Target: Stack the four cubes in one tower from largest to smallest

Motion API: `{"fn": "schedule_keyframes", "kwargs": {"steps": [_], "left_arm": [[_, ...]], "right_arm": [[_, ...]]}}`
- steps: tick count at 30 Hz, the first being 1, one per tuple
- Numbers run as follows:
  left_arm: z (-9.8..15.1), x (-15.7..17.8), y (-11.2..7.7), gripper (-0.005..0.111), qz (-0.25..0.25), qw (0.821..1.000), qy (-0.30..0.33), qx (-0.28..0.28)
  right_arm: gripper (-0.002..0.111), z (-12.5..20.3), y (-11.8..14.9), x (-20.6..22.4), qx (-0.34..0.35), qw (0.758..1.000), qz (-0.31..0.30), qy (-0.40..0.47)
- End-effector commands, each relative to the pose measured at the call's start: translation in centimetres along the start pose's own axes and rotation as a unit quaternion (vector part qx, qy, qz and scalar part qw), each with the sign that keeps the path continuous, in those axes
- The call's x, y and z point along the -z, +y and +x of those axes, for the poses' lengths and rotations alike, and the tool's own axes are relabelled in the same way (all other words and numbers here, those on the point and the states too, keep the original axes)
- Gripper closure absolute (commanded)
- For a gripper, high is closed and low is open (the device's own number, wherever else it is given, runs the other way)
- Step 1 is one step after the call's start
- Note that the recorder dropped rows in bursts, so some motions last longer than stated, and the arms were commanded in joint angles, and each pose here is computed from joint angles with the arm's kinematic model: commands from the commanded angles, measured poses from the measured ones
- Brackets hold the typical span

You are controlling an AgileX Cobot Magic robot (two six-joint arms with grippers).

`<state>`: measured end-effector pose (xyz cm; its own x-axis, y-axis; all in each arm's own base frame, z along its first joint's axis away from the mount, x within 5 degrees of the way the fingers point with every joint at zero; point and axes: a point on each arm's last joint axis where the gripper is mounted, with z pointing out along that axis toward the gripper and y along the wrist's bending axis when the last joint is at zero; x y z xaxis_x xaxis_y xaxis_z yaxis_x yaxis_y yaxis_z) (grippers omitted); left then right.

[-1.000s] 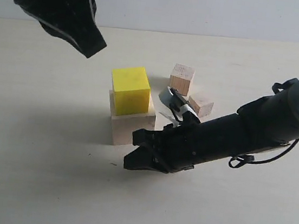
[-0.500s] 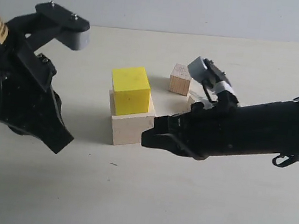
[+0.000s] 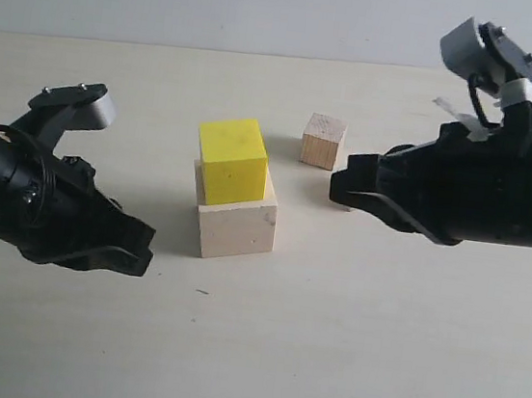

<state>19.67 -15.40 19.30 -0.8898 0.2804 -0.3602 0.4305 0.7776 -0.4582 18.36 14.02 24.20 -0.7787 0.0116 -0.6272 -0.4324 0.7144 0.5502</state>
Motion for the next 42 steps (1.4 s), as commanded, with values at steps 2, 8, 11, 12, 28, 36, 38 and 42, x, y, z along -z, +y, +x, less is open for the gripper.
{"fn": "schedule_keyframes", "kwargs": {"steps": [2,8,11,12,28,36,38,42], "left_arm": [[-0.9,-2.6,0.8,0.107,0.037,0.999,-0.025,0.014],[-0.6,-6.1,2.2,0.107,0.051,0.998,-0.002,0.03],[-0.9,-7.0,2.4,0.107,0.064,0.997,-0.024,0.029],[-1.0,-7.2,2.5,0.107,0.068,0.997,-0.032,0.03],[-1.8,-9.1,3.7,0.107,0.046,0.997,-0.053,0.01],[-3.4,-9.2,3.7,0.107,0.036,0.997,-0.071,-0.001],[-3.5,-9.2,3.8,0.107,0.025,0.997,-0.074,-0.004],[-3.5,-9.2,4.1,0.107,0.011,0.997,-0.075,-0.009]], "right_arm": [[0.108,-0.1,0.7,1.7,0.002,1.0,-0.002,-0.026],[0.108,-0.3,1.4,3.0,0.006,0.999,-0.01,-0.048],[0.108,-0.3,1.5,3.4,0.004,0.999,-0.008,-0.051],[0.108,-0.2,1.5,3.5,0.003,0.999,-0.007,-0.05],[0.108,0.0,1.4,4.0,0.006,0.999,0.009,-0.045],[0.108,0.0,1.4,4.0,0.006,0.999,0.009,-0.045],[0.108,0.0,1.4,4.0,0.006,0.999,0.009,-0.045],[0.108,0.0,1.4,4.0,0.006,0.999,0.009,-0.045]]}}
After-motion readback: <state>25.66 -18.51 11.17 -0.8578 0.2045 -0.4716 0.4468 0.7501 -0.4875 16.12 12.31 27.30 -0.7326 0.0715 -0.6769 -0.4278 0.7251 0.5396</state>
